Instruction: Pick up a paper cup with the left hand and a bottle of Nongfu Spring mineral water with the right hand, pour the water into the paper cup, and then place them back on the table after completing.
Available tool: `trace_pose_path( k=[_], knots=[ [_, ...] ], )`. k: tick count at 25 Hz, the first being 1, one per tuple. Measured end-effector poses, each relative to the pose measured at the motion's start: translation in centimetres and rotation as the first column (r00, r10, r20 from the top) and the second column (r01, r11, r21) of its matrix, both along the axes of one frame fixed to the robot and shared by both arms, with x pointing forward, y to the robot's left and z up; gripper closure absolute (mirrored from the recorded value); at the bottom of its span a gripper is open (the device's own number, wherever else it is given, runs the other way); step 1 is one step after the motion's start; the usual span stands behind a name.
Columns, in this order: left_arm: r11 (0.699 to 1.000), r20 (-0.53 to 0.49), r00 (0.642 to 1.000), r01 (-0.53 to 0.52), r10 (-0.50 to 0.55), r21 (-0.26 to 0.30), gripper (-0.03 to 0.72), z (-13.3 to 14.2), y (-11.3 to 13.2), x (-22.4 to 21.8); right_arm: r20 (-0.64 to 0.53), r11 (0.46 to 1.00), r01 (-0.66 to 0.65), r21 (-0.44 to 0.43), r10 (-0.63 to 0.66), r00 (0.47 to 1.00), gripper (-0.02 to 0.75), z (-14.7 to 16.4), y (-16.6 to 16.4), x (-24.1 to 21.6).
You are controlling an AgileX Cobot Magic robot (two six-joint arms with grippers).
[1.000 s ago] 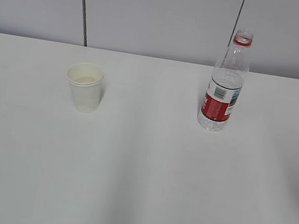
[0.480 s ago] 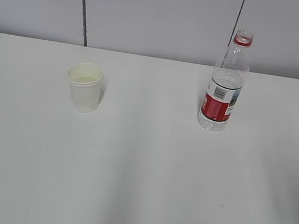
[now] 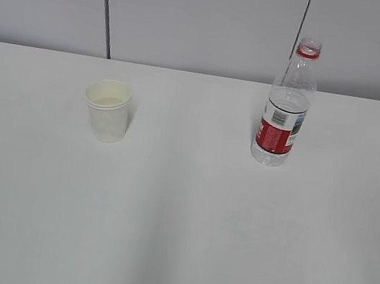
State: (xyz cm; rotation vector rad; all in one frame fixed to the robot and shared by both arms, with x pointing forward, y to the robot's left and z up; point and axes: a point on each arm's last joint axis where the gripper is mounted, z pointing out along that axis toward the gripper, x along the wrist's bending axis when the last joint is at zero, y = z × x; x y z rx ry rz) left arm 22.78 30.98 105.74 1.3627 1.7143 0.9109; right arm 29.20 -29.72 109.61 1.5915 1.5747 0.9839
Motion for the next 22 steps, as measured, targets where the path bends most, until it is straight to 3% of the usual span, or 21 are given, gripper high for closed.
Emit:
trace_pose_path(
  k=[7,12,22],
  knots=[
    [1.0,0.0,1.0,0.0,0.0,0.0,0.251,0.0,0.0,0.0,-0.018,1.0,-0.002,0.021,0.003,1.0,0.204,-0.5,-0.3,-5.0],
    [1.0,0.0,1.0,0.0,0.0,0.0,0.251,0.0,0.0,0.0,-0.044,1.0,-0.017,-0.01,0.017,0.999,0.204,-1.7,-0.6,-7.7],
    [1.0,0.0,1.0,-0.001,0.001,0.0,0.251,0.0,0.0,0.0,-0.034,0.998,-0.022,-0.053,0.02,0.999,0.204,-2.7,-0.8,-8.7]
  ],
)
